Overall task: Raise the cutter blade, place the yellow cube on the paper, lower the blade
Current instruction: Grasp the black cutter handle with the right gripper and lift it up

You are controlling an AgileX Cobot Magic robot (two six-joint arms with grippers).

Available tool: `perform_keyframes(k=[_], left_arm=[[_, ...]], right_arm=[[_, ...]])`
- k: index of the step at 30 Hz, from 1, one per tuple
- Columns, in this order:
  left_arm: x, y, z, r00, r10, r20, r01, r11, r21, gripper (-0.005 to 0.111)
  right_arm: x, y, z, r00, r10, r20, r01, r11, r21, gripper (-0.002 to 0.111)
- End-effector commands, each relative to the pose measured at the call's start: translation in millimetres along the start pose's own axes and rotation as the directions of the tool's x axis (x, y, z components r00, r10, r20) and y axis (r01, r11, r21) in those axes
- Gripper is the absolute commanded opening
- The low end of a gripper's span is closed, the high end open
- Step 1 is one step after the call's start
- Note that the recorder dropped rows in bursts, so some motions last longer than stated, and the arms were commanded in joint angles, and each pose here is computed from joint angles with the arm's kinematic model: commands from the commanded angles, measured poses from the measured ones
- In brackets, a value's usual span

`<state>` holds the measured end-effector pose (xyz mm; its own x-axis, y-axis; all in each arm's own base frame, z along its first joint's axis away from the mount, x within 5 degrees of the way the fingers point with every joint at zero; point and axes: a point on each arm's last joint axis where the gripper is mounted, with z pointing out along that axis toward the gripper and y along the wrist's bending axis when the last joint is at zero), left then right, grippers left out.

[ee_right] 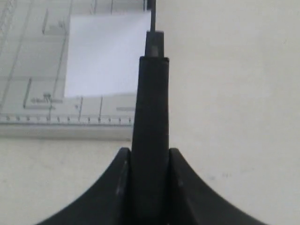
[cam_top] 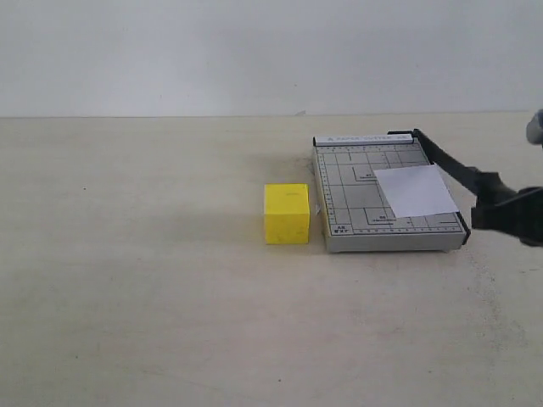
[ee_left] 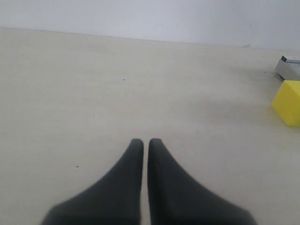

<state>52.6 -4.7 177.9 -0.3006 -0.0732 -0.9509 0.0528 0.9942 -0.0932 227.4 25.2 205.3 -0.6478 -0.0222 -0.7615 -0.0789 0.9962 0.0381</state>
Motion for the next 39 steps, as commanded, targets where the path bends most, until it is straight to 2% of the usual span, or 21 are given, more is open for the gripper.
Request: perform_keyframes(k=[1, 5, 11, 13, 18, 20, 23, 28, 30, 32, 34, 36, 38, 39], left_arm=[[-2.5, -0.3, -0.5, 1.000, -0.012, 0.023, 0.012, 1.000, 0.003, 0.004], [-2.5, -0.3, -0.5, 1.000, -0.012, 0.023, 0.012, 1.000, 0.003, 0.004], [-2.5, -0.3, -0.5, 1.000, -0.012, 0.023, 0.012, 1.000, 0.003, 0.004], [-2.5, -0.3, -0.5, 1.000, -0.012, 0.023, 0.012, 1.000, 0.003, 0.004], [-2.5, -0.3, -0.5, 1.000, -0.012, 0.023, 0.012, 1.000, 0.003, 0.004], [-2.5, -0.3, -0.5, 1.000, -0.012, 0.023, 0.012, 1.000, 0.003, 0.004], [-2.5, -0.3, -0.5, 1.000, -0.012, 0.023, 0.012, 1.000, 0.003, 0.004], [-2.5, -0.3, -0.5, 1.000, -0.012, 0.023, 0.012, 1.000, 0.003, 0.004], [-2.5, -0.3, -0.5, 1.000, -0.012, 0.023, 0.012, 1.000, 0.003, 0.004], [-2.5, -0.3, -0.5, 1.000, -0.012, 0.023, 0.012, 1.000, 0.003, 0.004], [-2.5, -0.3, -0.5, 1.000, -0.012, 0.023, 0.012, 1.000, 0.003, 0.004], [-2.5, -0.3, -0.5, 1.000, -0.012, 0.023, 0.012, 1.000, 0.003, 0.004], [-2.5, -0.3, -0.5, 1.000, -0.012, 0.023, 0.012, 1.000, 0.003, 0.004], [-2.5, -0.3, -0.5, 1.000, -0.012, 0.023, 0.012, 1.000, 0.003, 0.004]], right_arm=[[-33.0, 1.8, -30.2, 0.975, -0.023, 0.219, 0.025, 1.000, -0.005, 0.000], [-41.4, 2.2, -41.6, 0.957, -0.022, 0.289, 0.025, 1.000, -0.006, 0.000], [-34.5, 2.1, -39.7, 0.977, -0.023, 0.213, 0.025, 1.000, -0.006, 0.001], [-32.2, 2.1, -39.2, 0.982, -0.024, 0.188, 0.025, 1.000, -0.007, 0.008], [-31.8, 2.1, -39.5, 0.983, -0.021, 0.184, 0.023, 1.000, -0.007, 0.043], [-30.5, 2.1, -42.0, 0.985, -0.023, 0.170, 0.025, 1.000, -0.007, 0.053], [-22.8, 2.1, -52.6, 0.995, -0.025, 0.095, 0.026, 1.000, -0.010, 0.057], [6.6, 1.8, -87.3, 0.987, 0.010, -0.163, -0.012, 1.000, -0.011, 0.057], [17.6, 1.6, -102.0, 0.970, 0.027, -0.243, -0.029, 1.000, -0.006, 0.055], [22.0, 2.0, -115.2, 0.975, 0.030, -0.218, -0.034, 0.999, -0.013, 0.045], [20.7, 3.5, -131.0, 0.997, 0.053, -0.060, -0.055, 0.998, -0.041, 0.024], [16.3, 4.9, -151.3, 0.983, 0.084, 0.161, -0.072, 0.994, -0.082, 0.000], [12.7, 5.3, -171.5, 0.922, 0.123, 0.368, -0.084, 0.989, -0.122, 0.000], [12.7, 5.4, -178.4, 0.895, 0.137, 0.425, -0.087, 0.987, -0.136, 0.000]])
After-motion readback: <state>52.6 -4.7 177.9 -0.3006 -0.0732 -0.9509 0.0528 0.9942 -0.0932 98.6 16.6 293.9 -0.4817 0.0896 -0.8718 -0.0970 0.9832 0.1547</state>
